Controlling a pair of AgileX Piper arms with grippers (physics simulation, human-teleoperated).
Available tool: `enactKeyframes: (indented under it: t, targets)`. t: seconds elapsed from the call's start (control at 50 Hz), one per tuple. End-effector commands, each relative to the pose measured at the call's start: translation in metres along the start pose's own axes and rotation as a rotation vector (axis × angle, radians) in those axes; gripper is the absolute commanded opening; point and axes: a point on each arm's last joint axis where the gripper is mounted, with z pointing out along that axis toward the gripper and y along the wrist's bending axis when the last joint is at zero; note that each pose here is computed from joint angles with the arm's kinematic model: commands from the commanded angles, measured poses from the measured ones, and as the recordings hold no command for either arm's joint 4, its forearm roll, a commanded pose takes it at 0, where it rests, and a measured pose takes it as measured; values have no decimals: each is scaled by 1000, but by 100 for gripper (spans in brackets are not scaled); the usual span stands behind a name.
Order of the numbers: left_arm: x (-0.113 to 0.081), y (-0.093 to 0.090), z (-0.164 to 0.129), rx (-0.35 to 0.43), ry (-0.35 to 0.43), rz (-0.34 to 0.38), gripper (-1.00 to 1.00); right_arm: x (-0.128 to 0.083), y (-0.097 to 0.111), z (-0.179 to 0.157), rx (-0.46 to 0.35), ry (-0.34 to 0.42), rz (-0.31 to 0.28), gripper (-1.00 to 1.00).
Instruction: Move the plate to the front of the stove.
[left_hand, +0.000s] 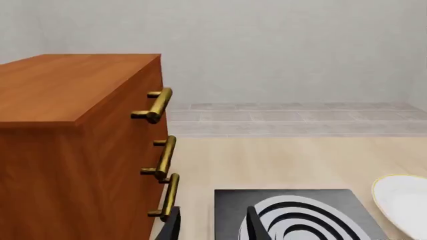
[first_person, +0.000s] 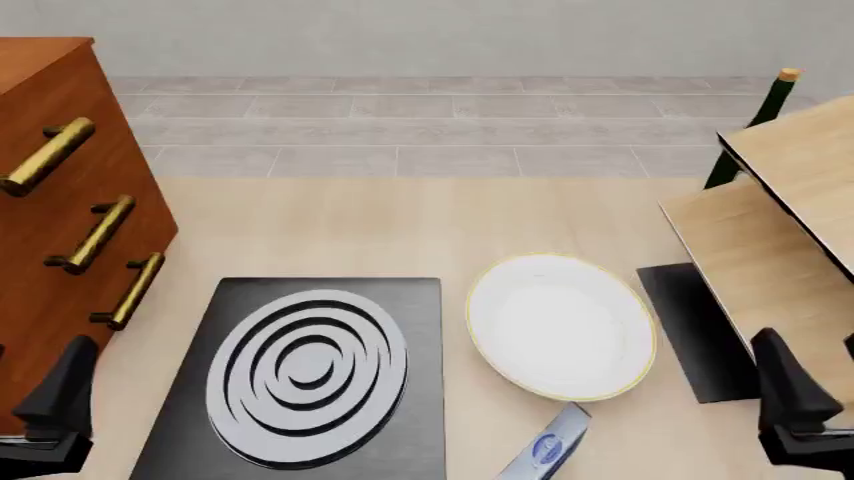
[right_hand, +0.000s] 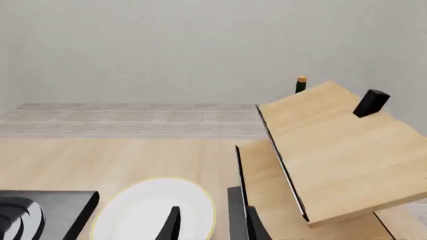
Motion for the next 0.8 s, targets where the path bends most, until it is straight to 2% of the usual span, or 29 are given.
enactKeyframes:
  t: [0.02, 0.32, 0.42, 0.48, 0.52, 0.56, 0.62, 0.66, 0.8]
  targets:
    - [-1, 0, 0, 3, 1, 10, 100, 1, 0, -4, 4, 2, -7, 100]
    - [1, -1, 2, 21, 15, 33, 100, 3, 0, -5, -7, 8, -6, 100]
    - [0, -3, 6, 42, 24, 69, 100, 3, 0, -5, -2, 11, -3, 100]
    - [0, -6, 10, 95, 32, 150, 100, 4, 0, -5, -3, 16, -4, 100]
    - [0, -9, 14, 132, 41, 170, 100, 4, 0, -5, -5, 17, -7, 100]
    - [1, -12, 18, 167, 47, 236, 100, 4, 0, -5, -5, 19, -4, 100]
    - [-2, -15, 22, 198, 53, 260, 100, 4, 0, -5, -6, 23, -3, 100]
    - [-2, -18, 25, 235, 57, 307, 100, 5, 0, -5, -7, 26, 0, 100]
    - [-17, -31, 39, 340, 65, 387, 100, 6, 1, -5, -13, 39, 5, 100]
